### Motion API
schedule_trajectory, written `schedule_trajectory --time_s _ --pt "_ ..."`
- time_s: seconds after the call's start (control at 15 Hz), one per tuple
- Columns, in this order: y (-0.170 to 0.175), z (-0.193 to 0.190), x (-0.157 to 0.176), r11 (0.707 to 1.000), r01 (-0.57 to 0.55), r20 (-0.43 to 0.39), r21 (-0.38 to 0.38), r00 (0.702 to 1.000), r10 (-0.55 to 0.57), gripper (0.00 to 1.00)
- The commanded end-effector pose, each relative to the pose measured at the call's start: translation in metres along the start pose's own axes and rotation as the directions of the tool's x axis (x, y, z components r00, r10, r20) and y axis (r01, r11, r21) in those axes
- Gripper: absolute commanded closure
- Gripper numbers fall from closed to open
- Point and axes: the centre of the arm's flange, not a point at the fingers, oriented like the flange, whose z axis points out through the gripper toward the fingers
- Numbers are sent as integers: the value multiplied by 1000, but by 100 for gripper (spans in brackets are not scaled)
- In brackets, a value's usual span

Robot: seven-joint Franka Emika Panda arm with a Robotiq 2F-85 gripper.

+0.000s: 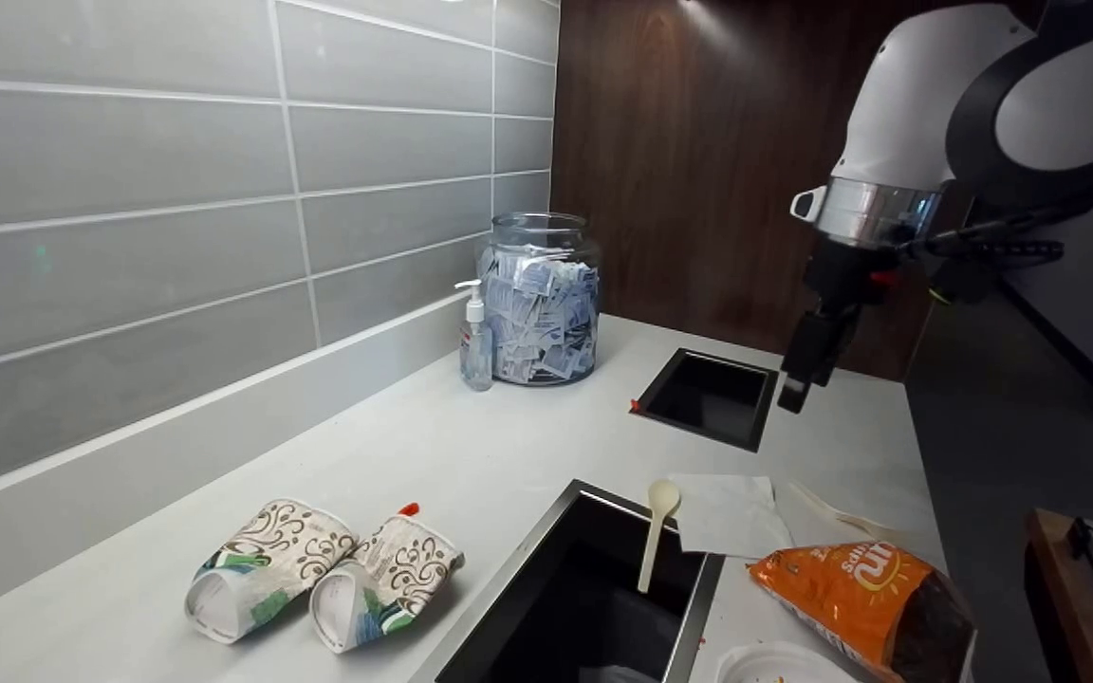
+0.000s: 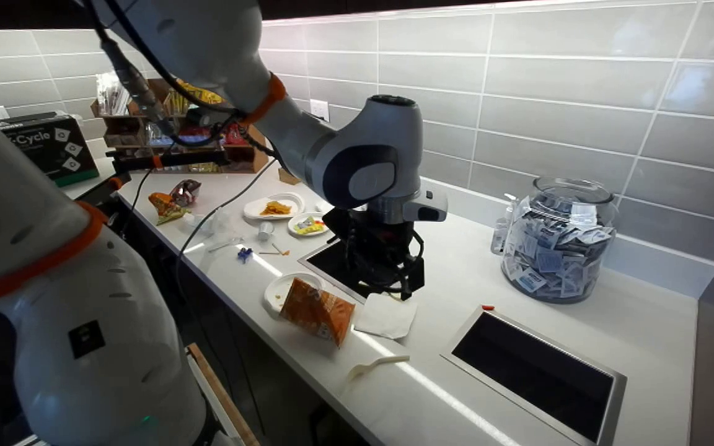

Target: Put some snacks on the white plate from the pack

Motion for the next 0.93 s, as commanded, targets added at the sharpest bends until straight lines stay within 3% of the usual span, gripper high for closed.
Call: schedule_trajectory --time_s 0.0,0.07,0.4,0.87 --pt "-17 19 1 997 -77 120 4 990 76 0" --pt "-10 13 -4 999 -33 59 -7 998 33 0" --pt "-13 19 -2 999 -52 94 -5 994 52 0" --pt "-57 50 -15 995 -85 250 52 966 69 0"
